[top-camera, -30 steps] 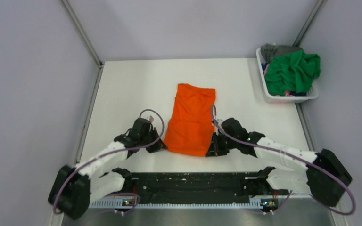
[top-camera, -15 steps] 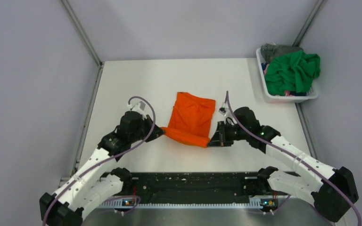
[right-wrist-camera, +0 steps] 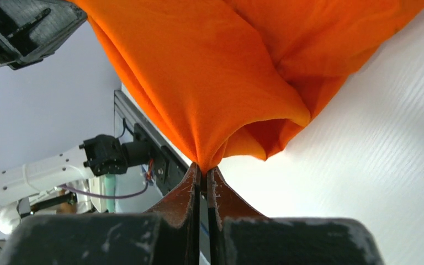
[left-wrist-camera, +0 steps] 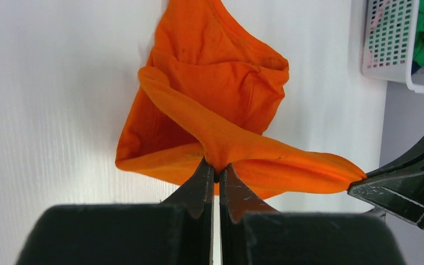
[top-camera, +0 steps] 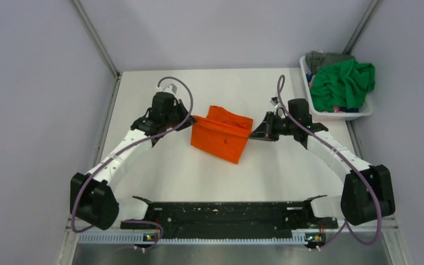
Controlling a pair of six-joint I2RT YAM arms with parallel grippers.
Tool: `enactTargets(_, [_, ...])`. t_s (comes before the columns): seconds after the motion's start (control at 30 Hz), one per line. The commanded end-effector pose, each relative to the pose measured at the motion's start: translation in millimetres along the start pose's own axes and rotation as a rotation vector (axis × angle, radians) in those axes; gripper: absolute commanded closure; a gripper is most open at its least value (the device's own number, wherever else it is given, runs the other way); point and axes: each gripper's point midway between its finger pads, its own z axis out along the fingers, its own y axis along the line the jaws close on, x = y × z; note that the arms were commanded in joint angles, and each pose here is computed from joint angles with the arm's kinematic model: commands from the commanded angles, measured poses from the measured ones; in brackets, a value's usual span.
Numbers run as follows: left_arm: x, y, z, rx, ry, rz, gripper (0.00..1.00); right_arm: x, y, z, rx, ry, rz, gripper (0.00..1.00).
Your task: Fold and stack the t-shirts
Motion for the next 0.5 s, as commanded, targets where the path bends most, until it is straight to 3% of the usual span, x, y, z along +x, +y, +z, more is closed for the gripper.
enactTargets(0.0, [-43.9,-1.6,19.2,0.032,-0.07,0.024,1.0,-35.2,-4.8,2.5,-0.024,-0.052,-0.028,1.0])
enactTargets(0.17, [-58.9,-0.1,50.9,0.045,-0.027,0.018,1.0,-51.0,-26.8,14.4,-0.009,-0.047,0.02,1.0])
enactTargets(0.47, [-51.0,7.8,122.5,0.053,0.12,0.01,1.0,-76.1,-74.9,35.5,0.058,-0.08,0.055,1.0])
